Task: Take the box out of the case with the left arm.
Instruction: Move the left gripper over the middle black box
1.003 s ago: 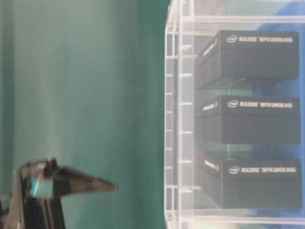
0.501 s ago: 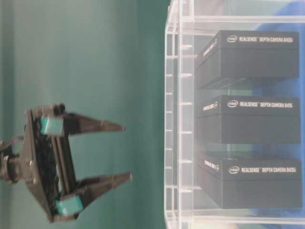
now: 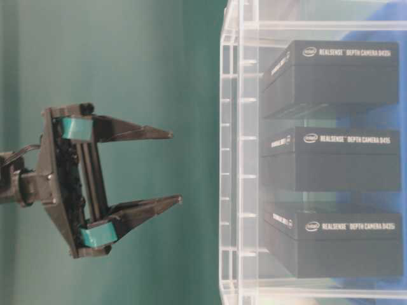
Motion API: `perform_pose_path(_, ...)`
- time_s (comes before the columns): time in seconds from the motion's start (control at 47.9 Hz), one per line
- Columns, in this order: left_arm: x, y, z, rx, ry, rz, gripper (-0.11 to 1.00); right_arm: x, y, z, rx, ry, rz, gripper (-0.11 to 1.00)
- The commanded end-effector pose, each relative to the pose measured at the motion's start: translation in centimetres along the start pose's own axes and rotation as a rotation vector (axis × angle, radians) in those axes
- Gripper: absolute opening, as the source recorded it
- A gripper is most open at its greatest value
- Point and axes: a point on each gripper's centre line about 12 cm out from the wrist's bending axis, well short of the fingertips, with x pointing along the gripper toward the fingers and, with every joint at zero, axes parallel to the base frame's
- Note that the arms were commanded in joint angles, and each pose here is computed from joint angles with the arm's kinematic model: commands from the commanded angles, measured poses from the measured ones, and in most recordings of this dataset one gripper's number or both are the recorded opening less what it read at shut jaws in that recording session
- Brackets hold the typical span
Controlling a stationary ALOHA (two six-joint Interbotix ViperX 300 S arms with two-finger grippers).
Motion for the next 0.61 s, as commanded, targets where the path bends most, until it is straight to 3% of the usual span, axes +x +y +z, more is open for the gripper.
perform_pose_path(0.0, -1.4, -0.5, 0.0, 0.004, -0.013, -0.039, 0.97, -0.6, 0.0, 0.7, 0.004, -0.026, 0.0, 0.07)
perform_pose_path(0.585, -0.1, -1.0, 0.0, 0.007, -0.003, -0.019, 0.97, -0.6, 0.0, 0.7, 0.004, -0.026, 0.0, 0.07)
